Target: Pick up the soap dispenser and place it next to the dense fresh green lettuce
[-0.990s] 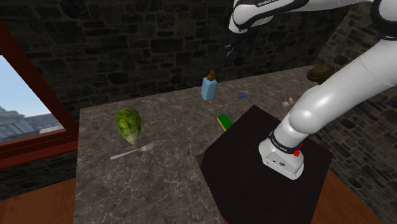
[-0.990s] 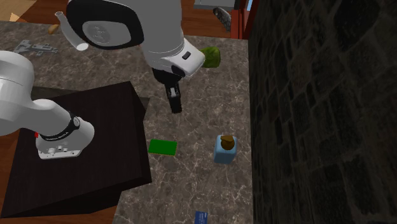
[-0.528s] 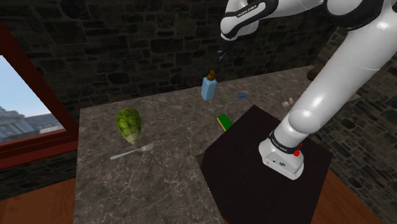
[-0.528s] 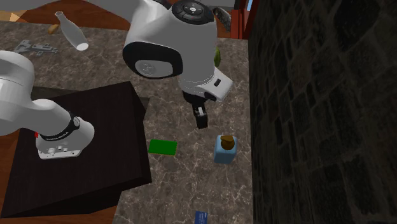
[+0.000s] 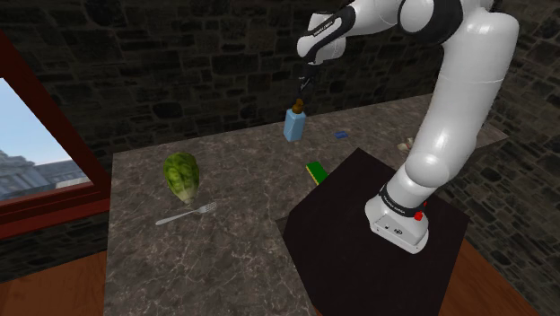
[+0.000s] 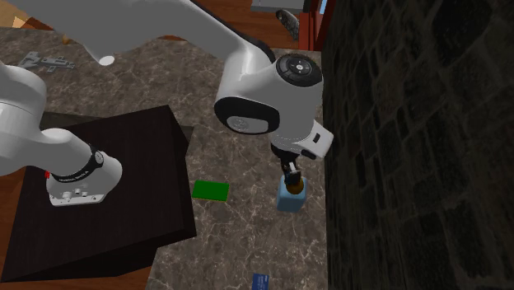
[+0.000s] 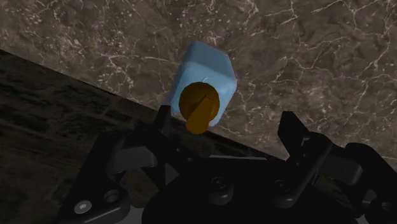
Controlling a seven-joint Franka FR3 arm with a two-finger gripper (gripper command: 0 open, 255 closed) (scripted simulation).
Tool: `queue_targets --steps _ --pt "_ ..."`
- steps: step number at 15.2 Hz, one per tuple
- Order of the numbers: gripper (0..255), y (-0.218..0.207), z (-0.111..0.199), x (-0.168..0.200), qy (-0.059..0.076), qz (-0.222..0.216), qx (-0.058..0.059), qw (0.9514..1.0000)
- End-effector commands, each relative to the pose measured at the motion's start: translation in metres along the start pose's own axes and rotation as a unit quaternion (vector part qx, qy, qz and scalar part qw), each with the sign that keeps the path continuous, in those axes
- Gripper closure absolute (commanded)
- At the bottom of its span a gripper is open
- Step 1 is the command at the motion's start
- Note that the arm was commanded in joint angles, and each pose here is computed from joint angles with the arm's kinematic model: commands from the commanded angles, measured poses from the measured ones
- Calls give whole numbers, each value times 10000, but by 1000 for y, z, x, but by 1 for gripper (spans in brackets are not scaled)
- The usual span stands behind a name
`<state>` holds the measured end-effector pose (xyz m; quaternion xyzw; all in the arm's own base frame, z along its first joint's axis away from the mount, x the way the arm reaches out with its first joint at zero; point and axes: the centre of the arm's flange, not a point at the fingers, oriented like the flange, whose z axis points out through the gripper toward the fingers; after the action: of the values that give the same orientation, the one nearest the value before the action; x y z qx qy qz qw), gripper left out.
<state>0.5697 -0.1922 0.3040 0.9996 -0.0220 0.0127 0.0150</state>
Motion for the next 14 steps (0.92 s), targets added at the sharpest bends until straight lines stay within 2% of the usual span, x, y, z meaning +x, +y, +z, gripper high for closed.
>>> queue_targets --steps 1,4,11,14 --pt "0 9 19 18 22 -8 1 10000" --pt "0 21 41 40 47 -14 1 10000" --pt "0 21 78 40 47 -14 1 10000" --pt "0 21 81 40 47 -14 1 10000"
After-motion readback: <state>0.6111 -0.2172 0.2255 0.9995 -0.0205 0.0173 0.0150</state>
